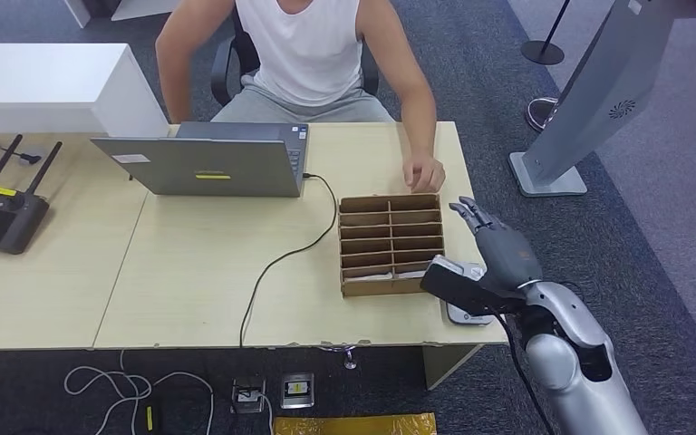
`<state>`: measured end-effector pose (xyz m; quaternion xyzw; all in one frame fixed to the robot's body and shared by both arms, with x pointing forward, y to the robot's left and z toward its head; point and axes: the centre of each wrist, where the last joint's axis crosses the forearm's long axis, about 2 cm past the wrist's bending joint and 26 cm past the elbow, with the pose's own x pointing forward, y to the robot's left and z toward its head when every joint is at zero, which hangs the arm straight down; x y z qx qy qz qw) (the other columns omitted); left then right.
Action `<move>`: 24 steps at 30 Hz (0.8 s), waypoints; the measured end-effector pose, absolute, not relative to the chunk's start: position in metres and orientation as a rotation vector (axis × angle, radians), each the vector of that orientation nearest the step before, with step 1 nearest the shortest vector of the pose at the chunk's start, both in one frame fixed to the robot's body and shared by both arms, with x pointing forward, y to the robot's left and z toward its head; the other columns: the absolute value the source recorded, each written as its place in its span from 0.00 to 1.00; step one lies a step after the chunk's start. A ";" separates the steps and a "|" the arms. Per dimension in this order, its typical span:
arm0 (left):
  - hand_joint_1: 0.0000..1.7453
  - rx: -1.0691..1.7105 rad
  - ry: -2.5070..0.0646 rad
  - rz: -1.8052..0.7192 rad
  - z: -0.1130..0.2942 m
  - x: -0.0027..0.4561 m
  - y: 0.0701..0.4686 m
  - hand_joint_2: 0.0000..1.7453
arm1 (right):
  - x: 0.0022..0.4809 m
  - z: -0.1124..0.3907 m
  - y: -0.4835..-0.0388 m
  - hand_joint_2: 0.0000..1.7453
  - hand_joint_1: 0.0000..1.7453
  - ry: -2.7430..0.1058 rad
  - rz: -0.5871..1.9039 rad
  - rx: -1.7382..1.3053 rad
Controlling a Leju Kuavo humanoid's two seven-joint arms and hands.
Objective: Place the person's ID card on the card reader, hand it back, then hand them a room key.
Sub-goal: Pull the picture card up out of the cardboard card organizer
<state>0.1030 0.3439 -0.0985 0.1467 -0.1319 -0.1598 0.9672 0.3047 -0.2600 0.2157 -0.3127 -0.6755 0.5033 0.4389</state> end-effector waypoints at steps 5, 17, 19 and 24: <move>0.00 0.295 -0.264 -0.320 -0.098 0.103 0.344 0.00 | 0.296 0.205 -0.247 1.00 0.00 -1.605 1.369 -0.826; 0.00 0.284 -0.260 -0.322 -0.098 0.103 0.344 0.00 | 0.288 0.199 -0.233 1.00 0.00 -1.572 1.458 -0.796; 0.00 0.283 -0.260 -0.322 -0.098 0.103 0.344 0.00 | 0.287 0.199 -0.232 1.00 0.00 -1.571 1.464 -0.792; 0.00 0.283 -0.260 -0.322 -0.098 0.103 0.344 0.00 | 0.286 0.198 -0.229 1.00 0.00 -1.572 1.473 -0.786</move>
